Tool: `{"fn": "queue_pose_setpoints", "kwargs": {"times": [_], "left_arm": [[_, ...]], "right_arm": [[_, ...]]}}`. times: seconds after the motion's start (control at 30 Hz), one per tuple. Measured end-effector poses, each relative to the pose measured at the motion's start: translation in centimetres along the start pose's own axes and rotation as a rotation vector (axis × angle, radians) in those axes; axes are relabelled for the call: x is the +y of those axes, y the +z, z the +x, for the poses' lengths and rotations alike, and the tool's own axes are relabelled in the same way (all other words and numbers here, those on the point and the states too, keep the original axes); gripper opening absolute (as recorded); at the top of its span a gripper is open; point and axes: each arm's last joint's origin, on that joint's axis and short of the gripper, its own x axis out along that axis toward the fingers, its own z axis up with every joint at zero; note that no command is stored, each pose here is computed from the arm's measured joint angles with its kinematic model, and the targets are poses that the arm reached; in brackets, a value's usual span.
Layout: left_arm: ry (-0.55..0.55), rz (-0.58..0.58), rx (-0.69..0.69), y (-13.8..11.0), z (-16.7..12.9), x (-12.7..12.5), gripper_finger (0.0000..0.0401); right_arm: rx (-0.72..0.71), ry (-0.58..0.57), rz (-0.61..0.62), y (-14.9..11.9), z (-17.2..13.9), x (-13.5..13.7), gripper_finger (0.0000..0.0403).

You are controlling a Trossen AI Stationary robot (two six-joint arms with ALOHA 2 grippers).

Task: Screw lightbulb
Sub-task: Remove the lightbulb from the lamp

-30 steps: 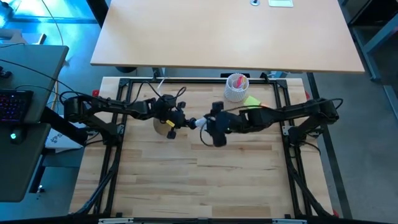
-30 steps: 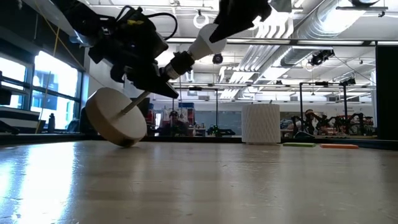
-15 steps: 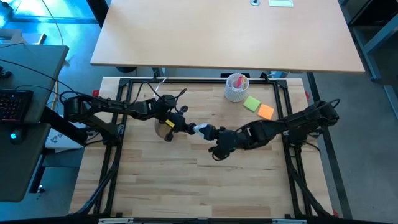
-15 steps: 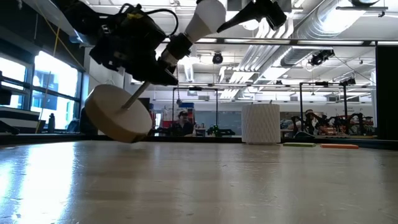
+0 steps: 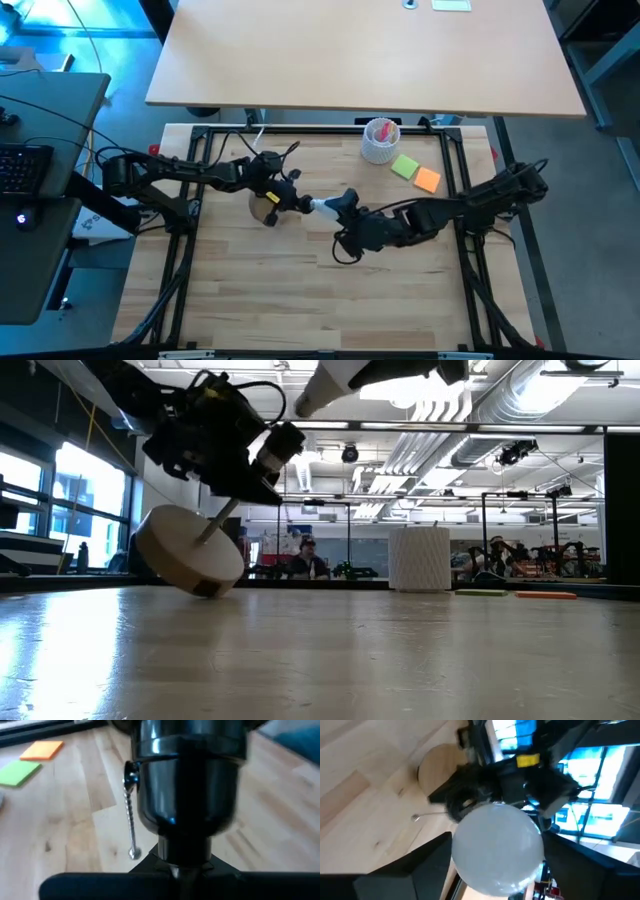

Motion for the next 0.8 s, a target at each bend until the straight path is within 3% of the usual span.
{"fn": "queue_pose_setpoints", "kwargs": {"times": [0.23, 0.37, 0.5, 0.63, 0.8], "left_arm": [[0.015, -0.009, 0.001, 0.0, 0.1, 0.1, 0.0007], [0.019, -0.011, -0.001, -0.1, 0.0, 0.2, 0.0007], [0.053, -0.012, 0.009, -0.1, 0.0, 0.4, 0.0007], [0.133, -0.008, 0.042, -0.1, -0.1, 0.7, 0.0007], [0.147, 0.002, 0.047, -0.1, -0.1, 0.8, 0.0007]], "right_arm": [[-0.03, -0.025, 0.069, 0.6, -0.6, -0.4, 0.033], [-0.035, -0.001, 0.237, 0.9, -1.6, -1.0, 0.0332], [0.061, 0.062, 0.541, 0.0, -1.9, -0.8, 0.0332], [0.22, 0.255, 0.769, -1.7, -1.9, 1.8, 0.0332], [0.457, 0.312, 0.948, -4.3, -3.3, 7.9, 0.0332]]}}
